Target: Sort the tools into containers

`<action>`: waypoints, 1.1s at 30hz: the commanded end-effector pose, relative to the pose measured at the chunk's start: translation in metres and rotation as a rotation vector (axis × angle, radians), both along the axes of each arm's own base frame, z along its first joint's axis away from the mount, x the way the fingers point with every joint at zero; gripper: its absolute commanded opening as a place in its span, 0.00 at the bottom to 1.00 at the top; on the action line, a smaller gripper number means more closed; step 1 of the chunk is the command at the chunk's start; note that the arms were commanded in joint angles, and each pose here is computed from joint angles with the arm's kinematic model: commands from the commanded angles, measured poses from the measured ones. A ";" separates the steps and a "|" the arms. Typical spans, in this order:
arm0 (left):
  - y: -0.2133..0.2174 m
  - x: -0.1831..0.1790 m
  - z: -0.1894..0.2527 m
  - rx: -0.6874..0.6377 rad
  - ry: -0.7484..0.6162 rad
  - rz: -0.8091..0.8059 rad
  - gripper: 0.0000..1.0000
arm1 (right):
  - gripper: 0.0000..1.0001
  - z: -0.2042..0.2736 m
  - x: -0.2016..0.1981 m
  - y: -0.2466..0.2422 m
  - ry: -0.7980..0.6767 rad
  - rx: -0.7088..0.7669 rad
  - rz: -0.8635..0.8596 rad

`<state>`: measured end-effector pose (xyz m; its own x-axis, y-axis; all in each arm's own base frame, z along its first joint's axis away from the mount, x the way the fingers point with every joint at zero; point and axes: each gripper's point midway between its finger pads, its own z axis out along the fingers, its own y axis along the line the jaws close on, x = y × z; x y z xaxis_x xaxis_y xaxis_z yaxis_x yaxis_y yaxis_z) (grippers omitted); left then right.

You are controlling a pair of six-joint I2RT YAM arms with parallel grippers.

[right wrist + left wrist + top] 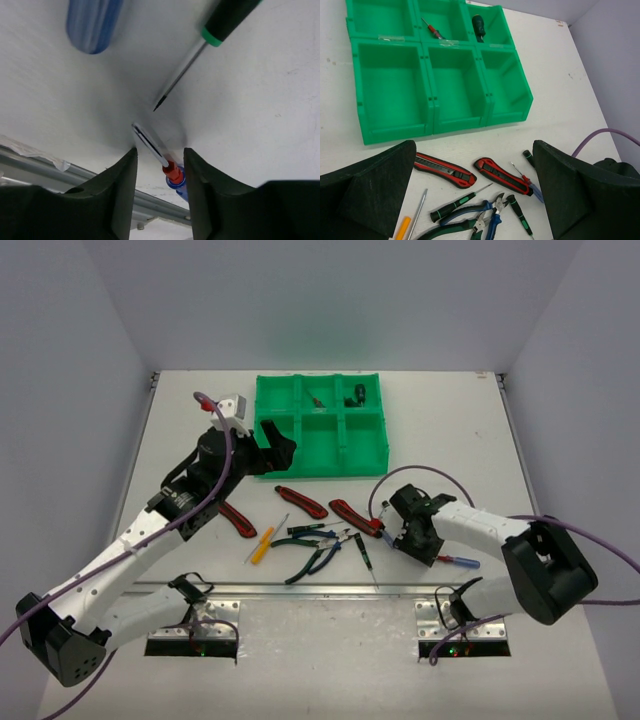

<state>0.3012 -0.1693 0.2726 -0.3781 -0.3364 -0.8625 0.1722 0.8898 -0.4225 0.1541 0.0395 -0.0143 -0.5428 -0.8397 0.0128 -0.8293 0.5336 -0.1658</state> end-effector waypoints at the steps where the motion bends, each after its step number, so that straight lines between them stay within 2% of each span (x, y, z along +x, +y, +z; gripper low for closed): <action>1: -0.003 -0.002 0.022 -0.029 -0.070 -0.029 1.00 | 0.28 -0.010 0.028 0.008 -0.071 0.038 -0.020; 3: 0.000 -0.002 0.024 -0.026 -0.076 -0.018 1.00 | 0.18 -0.009 0.028 0.008 -0.062 0.041 -0.029; 9: -0.001 0.000 0.024 -0.026 -0.078 -0.015 1.00 | 0.00 0.010 0.047 0.004 -0.160 0.016 -0.051; 12: -0.007 0.003 0.015 -0.034 -0.054 -0.029 1.00 | 0.00 0.032 0.066 0.006 -0.260 0.029 -0.096; 15: -0.025 -0.001 0.007 -0.066 -0.047 -0.121 1.00 | 0.00 0.062 0.082 0.015 -0.345 0.075 -0.155; 19: -0.072 -0.023 0.019 -0.193 -0.152 -0.411 1.00 | 0.00 0.131 0.113 0.049 -0.511 0.304 -0.254; 21: -0.095 -0.040 0.011 -0.243 -0.170 -0.570 1.00 | 0.00 0.166 0.120 0.076 -0.556 0.489 -0.261; 23: -0.117 -0.062 0.006 -0.279 -0.209 -0.729 1.00 | 0.00 0.211 0.121 0.116 -0.569 0.756 -0.265; 26: -0.140 -0.075 -0.007 -0.280 -0.200 -0.851 1.00 | 0.00 0.260 0.105 0.155 -0.538 1.051 -0.212; 28: -0.156 -0.087 -0.006 -0.288 -0.218 -0.931 0.99 | 0.00 0.286 0.087 0.180 -0.462 1.239 -0.148; 30: -0.169 -0.100 0.003 -0.294 -0.274 -1.007 0.99 | 0.00 0.307 0.074 0.196 -0.380 1.366 -0.125; 33: -0.180 -0.105 0.006 -0.280 -0.317 -1.040 0.98 | 0.00 0.319 0.063 0.209 -0.268 1.430 -0.105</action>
